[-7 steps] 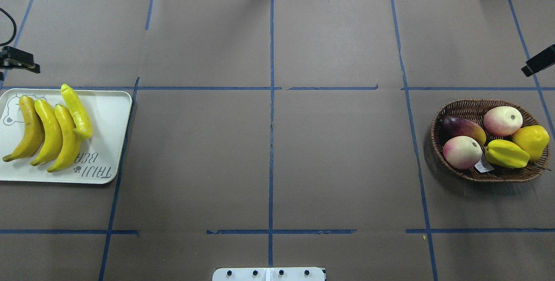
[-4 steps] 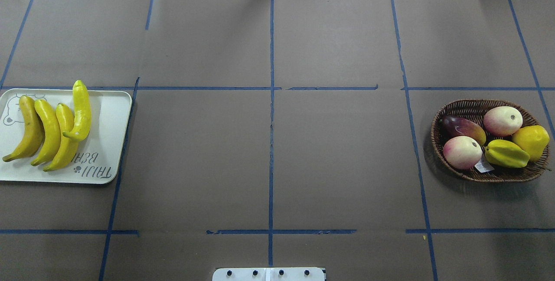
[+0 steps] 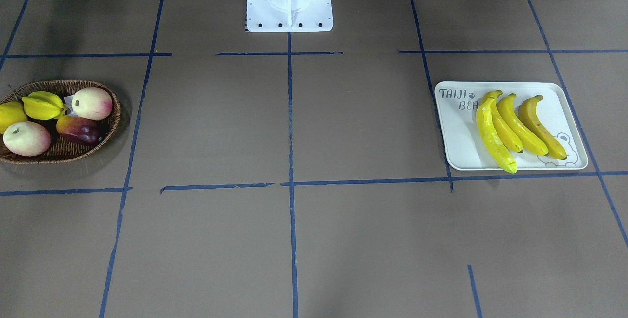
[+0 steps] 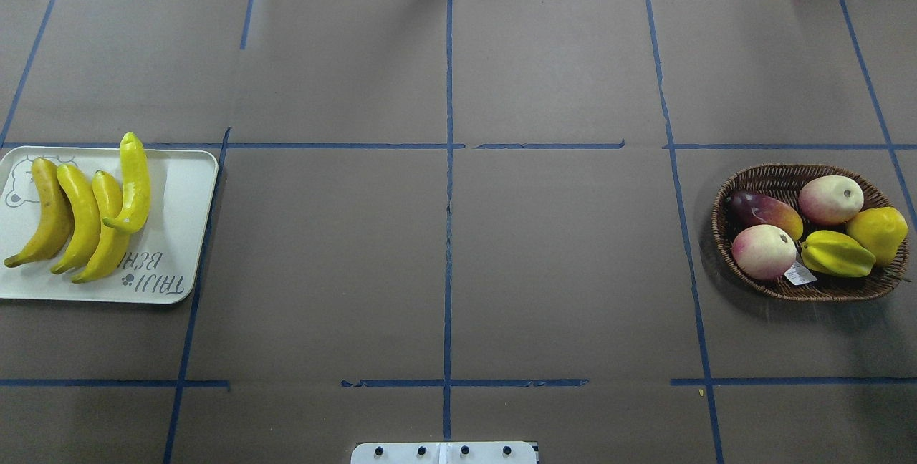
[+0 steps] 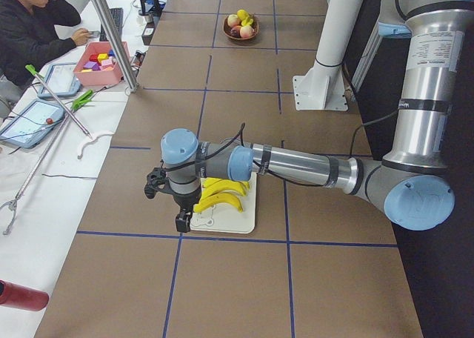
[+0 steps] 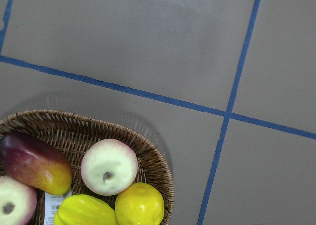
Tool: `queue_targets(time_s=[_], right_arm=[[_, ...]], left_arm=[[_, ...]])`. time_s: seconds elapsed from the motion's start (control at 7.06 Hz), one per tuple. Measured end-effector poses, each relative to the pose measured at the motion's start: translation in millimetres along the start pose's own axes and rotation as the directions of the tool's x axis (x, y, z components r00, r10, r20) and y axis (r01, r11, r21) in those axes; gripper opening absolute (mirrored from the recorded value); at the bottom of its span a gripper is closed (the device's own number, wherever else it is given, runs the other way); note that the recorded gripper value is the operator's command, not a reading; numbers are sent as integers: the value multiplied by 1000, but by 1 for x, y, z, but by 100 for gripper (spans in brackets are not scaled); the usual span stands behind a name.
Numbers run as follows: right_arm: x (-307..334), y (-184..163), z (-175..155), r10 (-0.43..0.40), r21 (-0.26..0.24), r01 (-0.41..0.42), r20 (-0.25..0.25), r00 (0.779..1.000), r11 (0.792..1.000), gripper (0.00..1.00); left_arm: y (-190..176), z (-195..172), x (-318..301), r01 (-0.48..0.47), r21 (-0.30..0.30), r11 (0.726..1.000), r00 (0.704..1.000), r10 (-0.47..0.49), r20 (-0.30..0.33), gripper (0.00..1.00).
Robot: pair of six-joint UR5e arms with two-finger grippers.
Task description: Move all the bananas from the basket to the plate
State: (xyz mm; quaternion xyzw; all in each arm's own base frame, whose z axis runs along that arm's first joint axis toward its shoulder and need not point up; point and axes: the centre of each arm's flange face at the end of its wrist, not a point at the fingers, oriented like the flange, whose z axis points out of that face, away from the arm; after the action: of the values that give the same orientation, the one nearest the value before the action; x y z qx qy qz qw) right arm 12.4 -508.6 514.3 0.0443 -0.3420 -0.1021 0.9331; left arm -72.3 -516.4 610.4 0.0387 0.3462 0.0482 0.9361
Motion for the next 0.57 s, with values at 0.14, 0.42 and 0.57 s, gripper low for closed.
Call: queue_targets(time_s=[0.14,0.42,0.57], right_arm=[[21,4,2,50,-4,-50,22,999,999,100],[63,24,12,153,-24,-152,82,985,988,100],[76,35,18,189,-35,-186,103,977,982,100]], left_arm=[[10,16,-19,22,-27,999,999,-23,-39,100],[28,35,-34,58,-44,997,994,-62,-86,100],[31,37,-35,79,-46,996,992,-83,-91,100]])
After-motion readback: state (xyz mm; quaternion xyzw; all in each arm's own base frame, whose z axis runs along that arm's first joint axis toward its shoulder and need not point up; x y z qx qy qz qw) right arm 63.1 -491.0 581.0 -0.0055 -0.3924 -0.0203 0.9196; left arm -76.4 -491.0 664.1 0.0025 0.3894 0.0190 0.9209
